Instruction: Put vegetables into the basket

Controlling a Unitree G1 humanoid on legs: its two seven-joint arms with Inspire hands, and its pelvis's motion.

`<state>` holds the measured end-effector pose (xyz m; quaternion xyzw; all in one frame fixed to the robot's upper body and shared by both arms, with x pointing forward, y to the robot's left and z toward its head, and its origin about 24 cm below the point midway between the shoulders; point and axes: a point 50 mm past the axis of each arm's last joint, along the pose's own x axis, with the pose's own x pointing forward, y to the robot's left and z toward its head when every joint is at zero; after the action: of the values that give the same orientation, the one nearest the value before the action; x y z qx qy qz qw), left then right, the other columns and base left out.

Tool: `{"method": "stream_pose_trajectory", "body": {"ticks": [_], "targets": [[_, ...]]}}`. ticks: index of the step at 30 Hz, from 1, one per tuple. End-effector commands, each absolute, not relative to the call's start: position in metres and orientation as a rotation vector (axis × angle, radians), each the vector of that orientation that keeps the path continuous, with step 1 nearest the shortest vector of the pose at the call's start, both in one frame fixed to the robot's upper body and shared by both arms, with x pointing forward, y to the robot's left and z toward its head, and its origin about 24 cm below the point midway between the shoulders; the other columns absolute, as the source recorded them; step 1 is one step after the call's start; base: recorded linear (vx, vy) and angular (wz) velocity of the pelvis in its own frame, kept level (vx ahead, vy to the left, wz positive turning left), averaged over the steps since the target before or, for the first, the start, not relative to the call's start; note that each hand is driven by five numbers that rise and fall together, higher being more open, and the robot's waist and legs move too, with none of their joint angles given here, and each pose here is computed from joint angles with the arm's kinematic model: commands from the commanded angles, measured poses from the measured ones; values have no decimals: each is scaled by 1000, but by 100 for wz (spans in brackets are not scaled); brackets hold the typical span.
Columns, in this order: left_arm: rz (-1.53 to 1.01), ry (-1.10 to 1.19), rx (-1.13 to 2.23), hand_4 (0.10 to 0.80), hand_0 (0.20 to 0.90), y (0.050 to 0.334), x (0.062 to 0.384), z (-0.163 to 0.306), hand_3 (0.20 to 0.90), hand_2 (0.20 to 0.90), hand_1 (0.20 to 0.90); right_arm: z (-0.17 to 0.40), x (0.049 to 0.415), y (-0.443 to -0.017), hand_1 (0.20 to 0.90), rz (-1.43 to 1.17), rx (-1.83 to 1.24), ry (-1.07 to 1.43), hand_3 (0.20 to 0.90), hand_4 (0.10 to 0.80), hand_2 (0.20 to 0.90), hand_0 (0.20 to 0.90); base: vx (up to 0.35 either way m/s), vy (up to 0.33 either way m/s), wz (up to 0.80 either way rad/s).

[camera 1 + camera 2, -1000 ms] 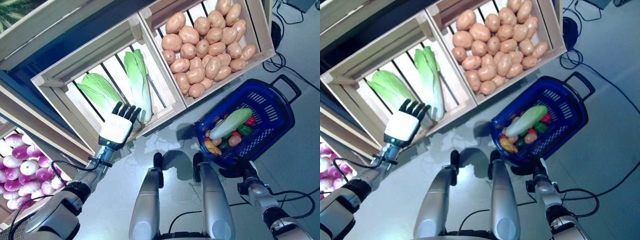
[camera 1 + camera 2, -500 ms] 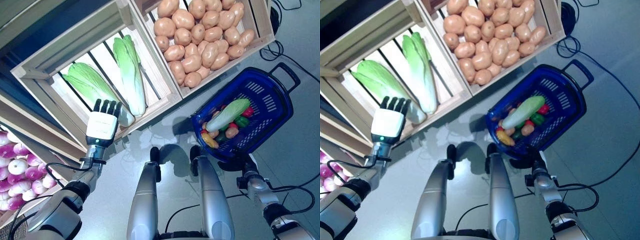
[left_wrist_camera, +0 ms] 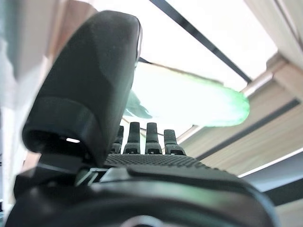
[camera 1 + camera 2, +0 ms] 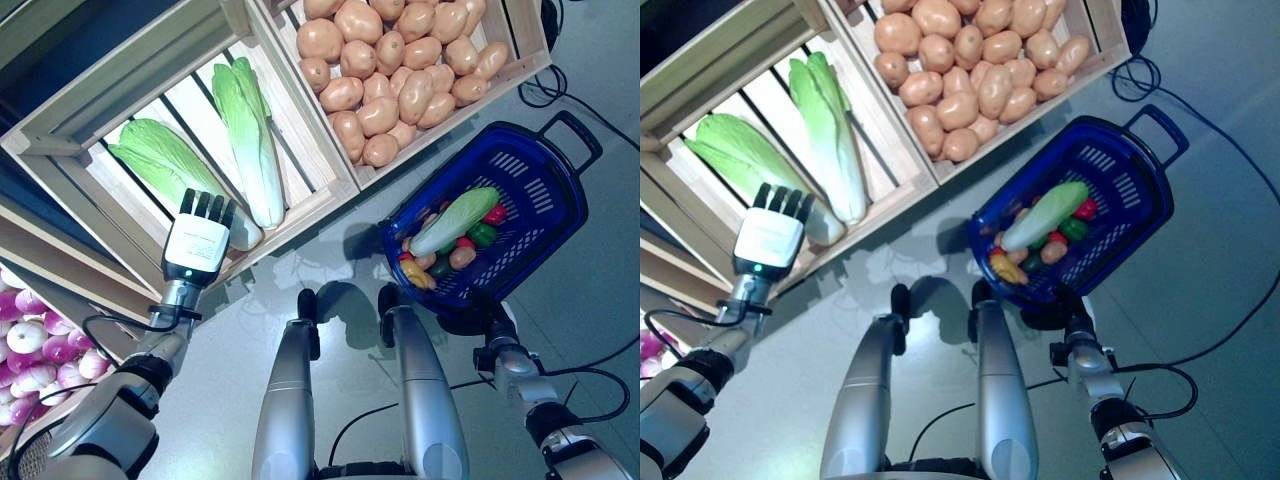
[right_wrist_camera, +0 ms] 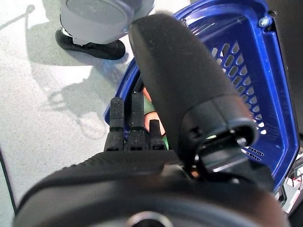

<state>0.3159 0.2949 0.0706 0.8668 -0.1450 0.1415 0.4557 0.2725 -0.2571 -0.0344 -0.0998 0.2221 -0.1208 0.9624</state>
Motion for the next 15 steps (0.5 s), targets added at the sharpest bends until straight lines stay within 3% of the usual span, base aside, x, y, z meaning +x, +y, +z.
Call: {"method": "stream_pose_trajectory", "body": {"ticks": [1,15], "targets": [[607,-402,2162,800,900,323,321,125,900,900,900,-37,257,-278,900,-313,-216,468,900,800,900,900,0,0,0],[536,-429,2195,800,900,316,338,152,900,900,900,-34,261,-275,900,-333,-187,455,900,800,900,900,1,-1,0]]}}
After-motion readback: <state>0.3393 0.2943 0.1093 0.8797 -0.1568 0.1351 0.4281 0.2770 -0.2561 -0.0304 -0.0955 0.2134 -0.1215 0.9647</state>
